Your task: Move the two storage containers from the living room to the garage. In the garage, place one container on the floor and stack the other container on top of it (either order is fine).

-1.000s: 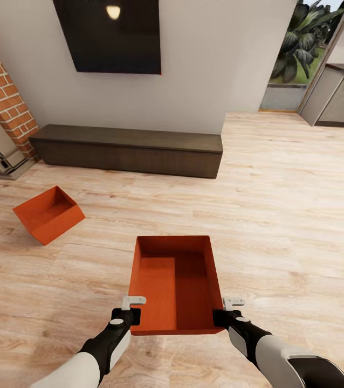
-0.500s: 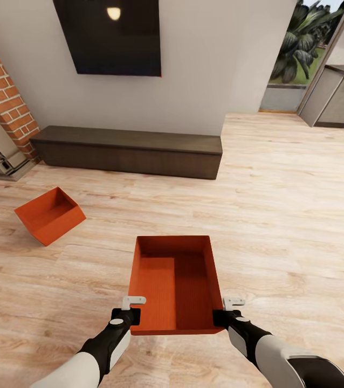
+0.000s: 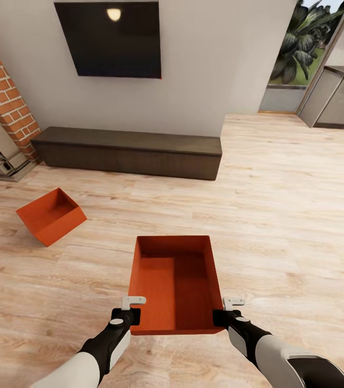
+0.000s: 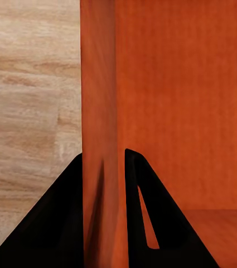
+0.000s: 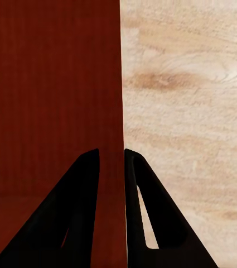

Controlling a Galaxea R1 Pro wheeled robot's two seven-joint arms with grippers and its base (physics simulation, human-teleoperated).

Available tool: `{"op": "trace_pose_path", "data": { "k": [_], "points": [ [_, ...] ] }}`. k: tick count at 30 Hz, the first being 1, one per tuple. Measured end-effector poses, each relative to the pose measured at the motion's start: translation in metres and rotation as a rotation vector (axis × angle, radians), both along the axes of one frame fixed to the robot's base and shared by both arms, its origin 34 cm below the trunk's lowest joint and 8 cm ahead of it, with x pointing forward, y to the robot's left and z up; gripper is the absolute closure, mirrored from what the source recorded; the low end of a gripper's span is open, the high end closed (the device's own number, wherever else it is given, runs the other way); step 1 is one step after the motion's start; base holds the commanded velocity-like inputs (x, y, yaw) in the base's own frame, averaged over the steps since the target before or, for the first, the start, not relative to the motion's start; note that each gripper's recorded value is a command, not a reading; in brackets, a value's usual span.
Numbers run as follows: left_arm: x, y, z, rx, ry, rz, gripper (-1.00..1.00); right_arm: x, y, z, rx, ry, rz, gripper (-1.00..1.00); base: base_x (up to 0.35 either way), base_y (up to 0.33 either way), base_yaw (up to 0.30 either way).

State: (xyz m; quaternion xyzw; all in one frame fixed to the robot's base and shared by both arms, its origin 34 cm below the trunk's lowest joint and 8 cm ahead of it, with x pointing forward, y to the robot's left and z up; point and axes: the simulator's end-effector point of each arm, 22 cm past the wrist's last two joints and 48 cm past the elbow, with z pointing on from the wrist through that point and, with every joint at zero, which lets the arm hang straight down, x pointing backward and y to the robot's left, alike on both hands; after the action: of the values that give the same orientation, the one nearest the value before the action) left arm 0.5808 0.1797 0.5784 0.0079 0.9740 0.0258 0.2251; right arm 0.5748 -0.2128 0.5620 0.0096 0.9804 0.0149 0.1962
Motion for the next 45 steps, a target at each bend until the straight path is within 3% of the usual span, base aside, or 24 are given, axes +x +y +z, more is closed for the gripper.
{"op": "trace_pose_path", "data": {
  "k": [45],
  "points": [
    [-0.014,0.000,0.044,0.000,0.001,0.000,1.00,-0.014,0.000,0.044,0.000,0.001,0.000,1.00,0.000,0.000,0.000]
  ]
}}
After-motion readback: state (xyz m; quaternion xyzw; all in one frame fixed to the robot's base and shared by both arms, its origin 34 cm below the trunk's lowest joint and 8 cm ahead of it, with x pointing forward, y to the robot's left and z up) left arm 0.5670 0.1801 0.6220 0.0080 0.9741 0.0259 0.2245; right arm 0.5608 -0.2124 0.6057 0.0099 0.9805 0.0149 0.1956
